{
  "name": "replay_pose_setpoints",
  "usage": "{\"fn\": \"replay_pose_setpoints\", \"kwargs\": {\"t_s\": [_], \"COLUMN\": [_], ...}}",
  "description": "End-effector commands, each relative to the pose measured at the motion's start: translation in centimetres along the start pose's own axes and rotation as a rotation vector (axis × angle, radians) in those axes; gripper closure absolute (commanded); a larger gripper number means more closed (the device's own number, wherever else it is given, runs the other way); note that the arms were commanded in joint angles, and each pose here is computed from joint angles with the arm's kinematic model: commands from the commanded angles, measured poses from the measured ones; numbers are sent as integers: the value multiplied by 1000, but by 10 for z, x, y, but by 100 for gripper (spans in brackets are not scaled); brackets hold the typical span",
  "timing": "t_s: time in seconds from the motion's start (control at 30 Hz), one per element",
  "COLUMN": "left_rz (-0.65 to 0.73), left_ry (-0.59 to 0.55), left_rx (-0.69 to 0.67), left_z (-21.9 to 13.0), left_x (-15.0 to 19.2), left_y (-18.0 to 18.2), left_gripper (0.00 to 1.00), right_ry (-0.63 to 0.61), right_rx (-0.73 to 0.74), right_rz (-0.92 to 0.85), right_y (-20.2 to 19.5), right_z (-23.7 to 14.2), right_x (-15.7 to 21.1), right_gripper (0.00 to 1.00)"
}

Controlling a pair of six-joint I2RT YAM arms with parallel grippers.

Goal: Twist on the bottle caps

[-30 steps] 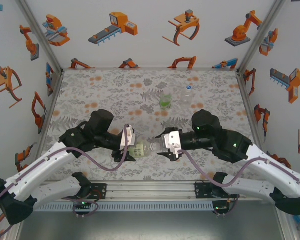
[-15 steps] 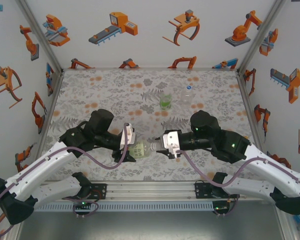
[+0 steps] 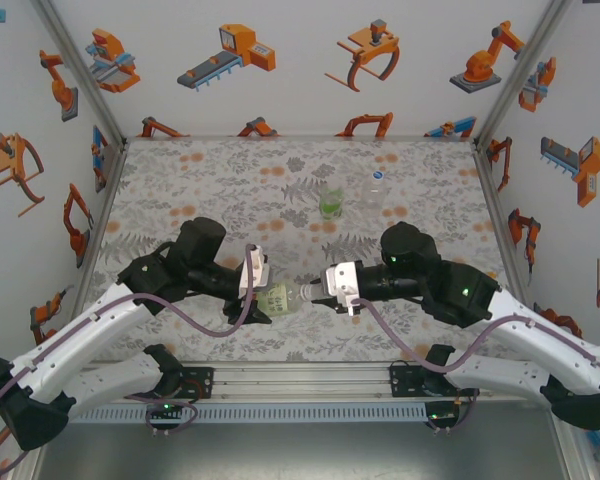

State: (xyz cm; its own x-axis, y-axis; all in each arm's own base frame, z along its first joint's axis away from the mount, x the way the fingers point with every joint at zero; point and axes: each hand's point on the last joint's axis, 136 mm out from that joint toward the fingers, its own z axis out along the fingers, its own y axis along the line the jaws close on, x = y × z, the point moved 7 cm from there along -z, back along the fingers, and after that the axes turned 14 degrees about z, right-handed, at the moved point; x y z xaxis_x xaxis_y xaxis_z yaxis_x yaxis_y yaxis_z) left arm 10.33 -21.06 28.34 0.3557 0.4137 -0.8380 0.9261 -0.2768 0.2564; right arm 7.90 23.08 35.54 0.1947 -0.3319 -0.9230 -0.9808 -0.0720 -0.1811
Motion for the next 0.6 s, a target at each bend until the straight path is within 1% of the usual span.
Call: {"fn": "replay_pose_setpoints", "kwargs": {"t_s": [0.0,0.07,0.17,0.3,0.47,0.57], "left_rz": [63,77,95,115,132,128], "left_ry": [-70,-75,-81,-90,-85,-51], "left_rx": [-4,-8,-13,-22,-66,-121], "left_z": [-8,-9,-11,-13,-15,-15], "left_x": [-16,-18,-19,-21,-21,-16], "left_y": [0,0,-2,-3,-2,3], "left_gripper": [100,100,100,100,100,100], "right_ry": [-35,-35,-41,-82,-143,-191], "right_rx": [4,0,-4,10,136,250], "right_rz": [39,74,153,293,578,822], "right_y": [1,1,1,-1,-16,-29], "right_z": [1,1,3,6,10,12], "right_x": [-3,-2,0,1,7,15], "right_gripper": [79,86,93,100,100,100]}}
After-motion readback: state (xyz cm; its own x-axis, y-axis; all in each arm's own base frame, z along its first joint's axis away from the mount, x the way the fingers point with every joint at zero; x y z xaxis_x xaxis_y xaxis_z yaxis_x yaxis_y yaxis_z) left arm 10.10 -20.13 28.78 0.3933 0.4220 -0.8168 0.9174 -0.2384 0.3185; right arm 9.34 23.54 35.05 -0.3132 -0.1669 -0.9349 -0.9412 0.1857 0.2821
